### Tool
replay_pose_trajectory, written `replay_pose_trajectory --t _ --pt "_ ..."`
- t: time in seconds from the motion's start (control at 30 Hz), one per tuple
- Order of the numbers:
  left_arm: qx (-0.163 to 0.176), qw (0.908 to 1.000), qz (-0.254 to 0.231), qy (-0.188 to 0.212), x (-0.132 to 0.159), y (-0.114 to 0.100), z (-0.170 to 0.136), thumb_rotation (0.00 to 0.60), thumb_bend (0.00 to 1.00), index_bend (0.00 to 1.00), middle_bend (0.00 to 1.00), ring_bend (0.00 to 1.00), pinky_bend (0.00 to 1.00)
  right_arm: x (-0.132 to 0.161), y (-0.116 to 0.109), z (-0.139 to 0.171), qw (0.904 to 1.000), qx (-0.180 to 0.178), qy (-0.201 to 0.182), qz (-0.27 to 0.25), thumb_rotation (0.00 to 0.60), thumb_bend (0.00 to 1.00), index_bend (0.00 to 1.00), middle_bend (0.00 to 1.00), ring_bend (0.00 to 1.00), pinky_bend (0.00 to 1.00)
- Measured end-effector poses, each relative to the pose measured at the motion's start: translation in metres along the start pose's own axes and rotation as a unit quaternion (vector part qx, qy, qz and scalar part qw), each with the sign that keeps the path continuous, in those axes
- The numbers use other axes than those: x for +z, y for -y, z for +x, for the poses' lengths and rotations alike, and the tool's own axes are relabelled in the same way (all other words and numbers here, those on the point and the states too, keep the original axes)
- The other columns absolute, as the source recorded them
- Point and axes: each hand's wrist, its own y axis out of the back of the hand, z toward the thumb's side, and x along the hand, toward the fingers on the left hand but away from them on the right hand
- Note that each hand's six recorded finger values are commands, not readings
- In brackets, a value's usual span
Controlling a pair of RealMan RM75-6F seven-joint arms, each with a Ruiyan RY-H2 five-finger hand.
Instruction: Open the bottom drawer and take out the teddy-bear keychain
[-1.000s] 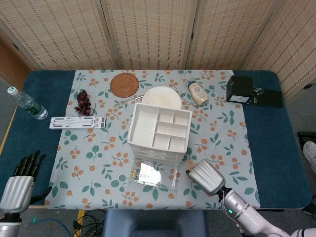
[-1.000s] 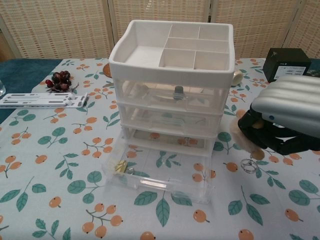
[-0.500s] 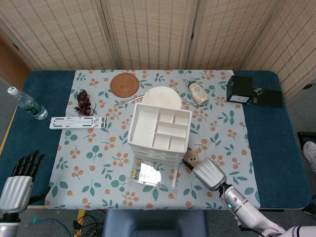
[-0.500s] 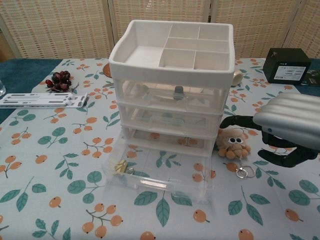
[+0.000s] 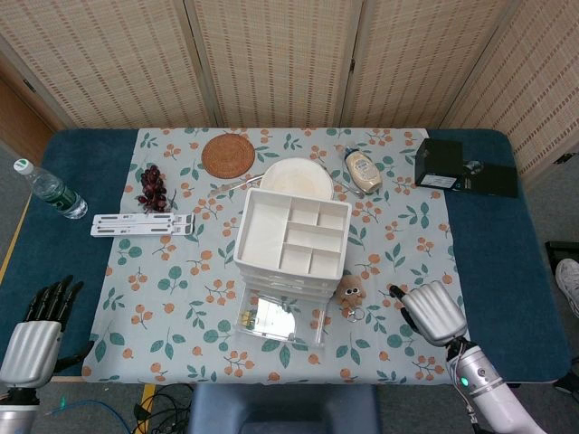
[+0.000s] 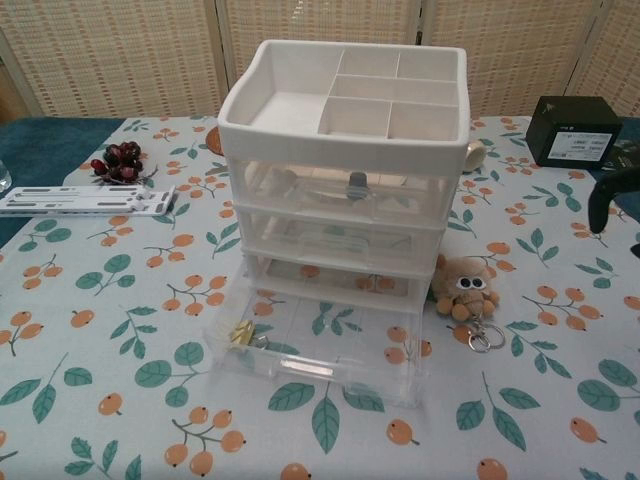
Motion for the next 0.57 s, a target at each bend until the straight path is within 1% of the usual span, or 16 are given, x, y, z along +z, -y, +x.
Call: replay_pose_trajectory --t 0.07,0.1,0.13,0.17,0.23,0.3,0.33,0.4,0.47,0.57 --pt "0.002 1.0000 -0.001 0.004 0.002 0.000 0.002 0.600 0.20 0.05 0.00 0.01 0.07 -0.015 -0.002 0.010 0.9996 -0.007 0.026 -0.009 0.600 0.47 0.39 0.75 0.78 0.97" --pt "0.003 1.0000 -0.001 0.006 0.003 0.000 0.003 0.600 0.20 0.05 0.00 0.01 0.07 -0.024 -0.002 0.017 0.9989 -0.011 0.043 -0.014 0.600 0.47 0.39 0.71 0.73 0.93" --pt "0.004 1.0000 -0.002 0.008 0.005 0.001 0.004 0.600 0.20 0.05 0.00 0.01 0.07 -0.031 -0.002 0.021 0.9982 -0.012 0.055 -0.018 0.600 0.47 0.39 0.65 0.67 0.86" --pt "0.005 0.9999 -0.002 0.010 0.006 0.001 0.005 0.600 0.20 0.05 0.00 0.01 0.07 -0.037 -0.001 0.026 0.9975 -0.014 0.066 -0.022 0.600 0.47 0.38 0.62 0.64 0.83" --pt "0.006 0.9999 -0.003 0.013 0.008 0.002 0.006 0.600 0.20 0.05 0.00 0.01 0.07 -0.049 0.000 0.035 0.9955 -0.017 0.088 -0.031 0.600 0.47 0.28 0.49 0.49 0.68" --pt "0.007 0.9998 -0.006 0.015 0.011 0.003 0.008 0.600 0.20 0.05 0.00 0.01 0.07 -0.059 0.002 0.044 0.9931 -0.023 0.107 -0.041 0.600 0.47 0.23 0.41 0.40 0.59" --pt "0.007 0.9998 -0.008 0.016 0.012 0.003 0.008 0.600 0.20 0.05 0.00 0.01 0.07 -0.063 0.003 0.047 0.9920 -0.026 0.115 -0.046 0.600 0.47 0.22 0.39 0.37 0.56" --pt "0.009 0.9997 -0.014 0.017 0.014 0.004 0.009 0.600 0.20 0.05 0.00 0.01 0.07 -0.072 0.003 0.055 0.9891 -0.036 0.131 -0.056 0.600 0.47 0.21 0.37 0.33 0.53" --pt "0.010 0.9996 -0.016 0.021 0.016 0.005 0.011 0.600 0.20 0.05 0.00 0.01 0.07 -0.079 0.004 0.062 0.9864 -0.048 0.145 -0.062 0.600 0.47 0.20 0.35 0.31 0.51" --pt "0.016 0.9994 -0.017 0.025 0.018 0.005 0.012 0.600 0.20 0.05 0.00 0.01 0.07 -0.089 0.004 0.075 0.9817 -0.066 0.165 -0.070 0.600 0.47 0.20 0.35 0.30 0.50"
